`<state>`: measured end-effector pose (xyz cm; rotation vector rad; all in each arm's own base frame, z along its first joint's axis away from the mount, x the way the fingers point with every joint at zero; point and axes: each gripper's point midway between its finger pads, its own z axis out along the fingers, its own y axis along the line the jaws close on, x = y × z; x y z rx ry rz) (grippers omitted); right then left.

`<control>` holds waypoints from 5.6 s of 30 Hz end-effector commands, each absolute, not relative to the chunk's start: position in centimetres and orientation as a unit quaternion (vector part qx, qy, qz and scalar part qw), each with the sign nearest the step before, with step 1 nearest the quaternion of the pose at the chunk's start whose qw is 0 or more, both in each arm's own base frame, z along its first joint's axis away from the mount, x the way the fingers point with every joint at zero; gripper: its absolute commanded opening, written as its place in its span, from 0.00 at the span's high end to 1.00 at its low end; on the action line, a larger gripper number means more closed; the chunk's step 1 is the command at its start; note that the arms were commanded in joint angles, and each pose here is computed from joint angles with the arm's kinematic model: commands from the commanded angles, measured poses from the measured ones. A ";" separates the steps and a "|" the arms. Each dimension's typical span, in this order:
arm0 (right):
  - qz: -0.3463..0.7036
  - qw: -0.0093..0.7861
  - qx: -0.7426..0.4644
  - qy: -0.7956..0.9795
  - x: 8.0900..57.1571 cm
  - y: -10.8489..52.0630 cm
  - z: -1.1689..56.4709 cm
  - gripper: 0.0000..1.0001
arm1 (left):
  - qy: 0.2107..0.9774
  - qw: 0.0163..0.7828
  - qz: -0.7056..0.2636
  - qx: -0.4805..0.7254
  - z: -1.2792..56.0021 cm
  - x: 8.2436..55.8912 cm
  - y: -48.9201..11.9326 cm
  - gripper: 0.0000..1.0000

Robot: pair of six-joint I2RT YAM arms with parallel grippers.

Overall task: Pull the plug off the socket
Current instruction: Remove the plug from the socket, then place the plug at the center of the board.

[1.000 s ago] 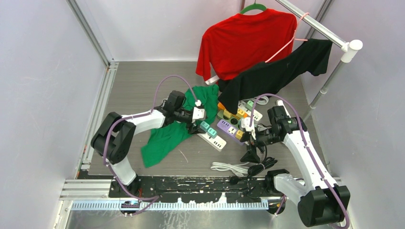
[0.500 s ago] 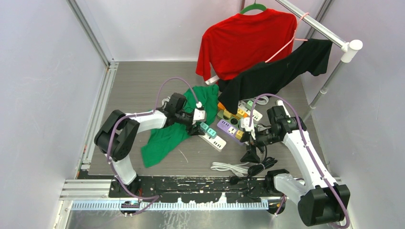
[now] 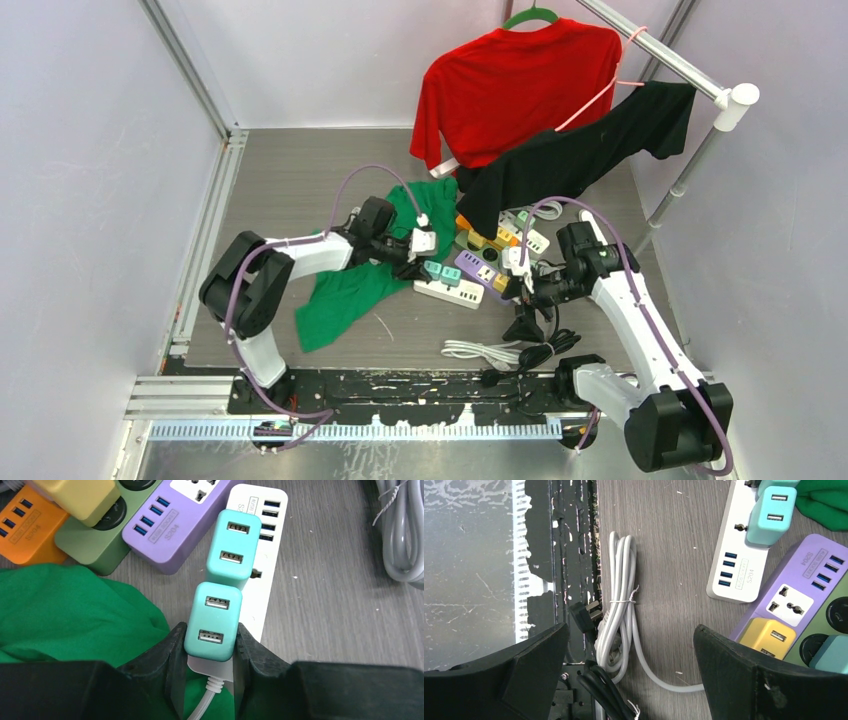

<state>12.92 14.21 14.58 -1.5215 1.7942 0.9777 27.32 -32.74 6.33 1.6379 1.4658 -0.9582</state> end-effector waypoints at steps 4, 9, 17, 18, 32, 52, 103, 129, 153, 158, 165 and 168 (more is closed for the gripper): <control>0.369 0.293 -0.583 0.662 13.2 14.9 14.4 0.00 | 0.608 0.399 -0.324 0.605 8.6 24.4 -33.9 0.94; 0.357 0.317 -0.584 0.657 14.9 16.0 14.3 0.00 | 0.633 0.439 -0.308 0.559 10.1 22.1 -34.4 0.92; 0.372 0.341 -0.617 0.603 18.3 19.7 15.4 0.03 | 0.697 0.445 -0.301 0.474 9.1 21.5 -34.0 0.84; 0.368 0.350 -0.620 0.598 19.1 20.4 15.3 0.05 | 0.698 0.446 -0.304 0.470 9.0 21.4 -34.0 0.82; 0.318 0.336 -0.631 0.623 20.4 23.0 11.1 0.19 | 0.620 0.536 -0.348 0.455 15.1 19.4 -32.8 0.21; 0.272 0.322 -0.660 0.623 20.6 23.8 8.9 0.40 | 0.542 0.550 -0.355 0.527 13.5 19.3 -33.2 0.35; 0.238 0.239 -0.703 0.627 19.4 22.0 5.1 0.93 | 0.534 0.567 -0.382 0.497 12.6 18.3 -35.1 1.00; 0.226 0.225 -0.705 0.634 19.6 21.5 4.6 0.93 | 0.560 0.571 -0.385 0.460 13.6 17.9 -33.9 1.00; 0.296 0.283 -0.647 0.643 18.9 23.2 11.6 0.08 | 0.766 0.482 -0.422 0.052 16.5 26.5 -20.9 1.00; 0.314 0.283 -0.650 0.631 18.1 22.6 12.5 0.06 | 0.749 0.455 -0.476 -0.075 15.9 29.5 -16.9 1.00; 0.324 0.290 -0.646 0.628 17.9 22.1 12.9 0.05 | 0.756 0.382 -0.460 -0.265 10.9 33.8 -10.8 0.99; 0.325 0.290 -0.647 0.626 17.8 22.0 12.9 0.05 | 0.754 0.362 -0.456 -0.304 9.3 34.8 -9.1 0.95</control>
